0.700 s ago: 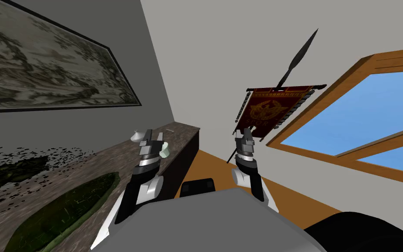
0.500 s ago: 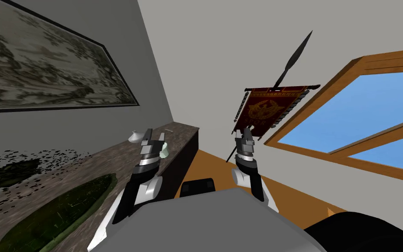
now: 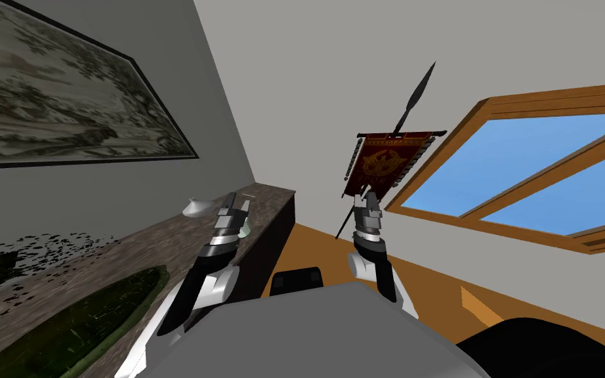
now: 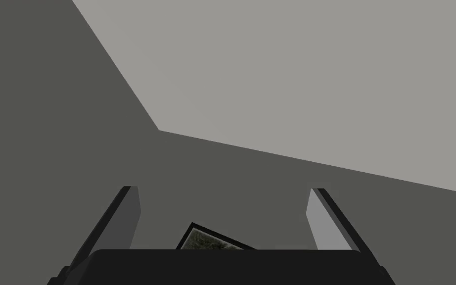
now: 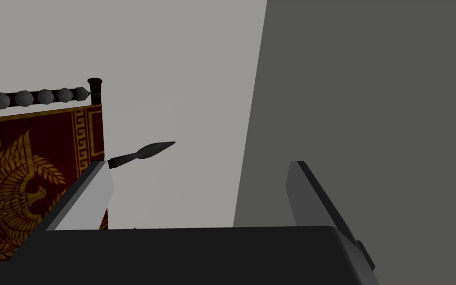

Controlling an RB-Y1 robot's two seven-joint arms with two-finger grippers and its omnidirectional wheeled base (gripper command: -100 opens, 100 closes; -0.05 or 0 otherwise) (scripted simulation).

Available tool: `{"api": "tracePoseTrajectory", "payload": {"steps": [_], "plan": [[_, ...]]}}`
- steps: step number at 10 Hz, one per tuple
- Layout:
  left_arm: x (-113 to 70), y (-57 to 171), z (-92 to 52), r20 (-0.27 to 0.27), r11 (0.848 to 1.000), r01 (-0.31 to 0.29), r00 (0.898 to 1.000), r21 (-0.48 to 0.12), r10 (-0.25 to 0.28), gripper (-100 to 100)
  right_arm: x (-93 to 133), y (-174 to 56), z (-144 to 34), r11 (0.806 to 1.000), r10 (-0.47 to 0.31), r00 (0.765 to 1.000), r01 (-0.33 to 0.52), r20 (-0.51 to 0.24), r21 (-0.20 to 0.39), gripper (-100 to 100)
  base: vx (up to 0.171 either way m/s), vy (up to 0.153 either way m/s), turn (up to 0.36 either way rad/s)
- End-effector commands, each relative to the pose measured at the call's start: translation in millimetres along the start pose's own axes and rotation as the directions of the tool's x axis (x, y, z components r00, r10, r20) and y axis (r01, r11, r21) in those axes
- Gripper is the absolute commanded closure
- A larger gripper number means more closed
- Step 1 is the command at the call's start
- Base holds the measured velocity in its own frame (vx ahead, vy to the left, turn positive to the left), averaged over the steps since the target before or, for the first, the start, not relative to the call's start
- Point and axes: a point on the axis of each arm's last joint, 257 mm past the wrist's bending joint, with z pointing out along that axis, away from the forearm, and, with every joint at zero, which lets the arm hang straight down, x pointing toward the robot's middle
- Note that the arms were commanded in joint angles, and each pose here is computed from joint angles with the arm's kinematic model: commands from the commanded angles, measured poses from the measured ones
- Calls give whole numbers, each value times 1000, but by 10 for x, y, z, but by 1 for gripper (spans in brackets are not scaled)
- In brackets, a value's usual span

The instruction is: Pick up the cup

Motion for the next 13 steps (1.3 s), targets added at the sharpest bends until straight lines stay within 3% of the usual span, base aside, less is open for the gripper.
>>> {"api": "tracePoseTrajectory", "payload": {"steps": [1, 6, 11, 13], "plan": [[-9, 65, 25, -20, 999, -17, 1000, -35, 16, -100, 0, 0, 0, 1000, 0, 1000, 0, 0, 0, 0, -63, 9, -213], [-35, 285, 41, -43, 990, -40, 998, -137, 35, -100, 0, 0, 0, 1000, 0, 1000, 0, 0, 0, 0, -50, 14, -109], [-77, 475, 41, -66, 971, -66, 996, -230, 52, -100, 0, 0, 0, 1000, 0, 1000, 0, 0, 0, 0, -49, 10, -95], [-105, 578, 30, -78, 957, -78, 995, -279, 59, -100, 0, 0, 0, 1000, 0, 1000, 0, 0, 0, 0, -48, 10, -135]]}}
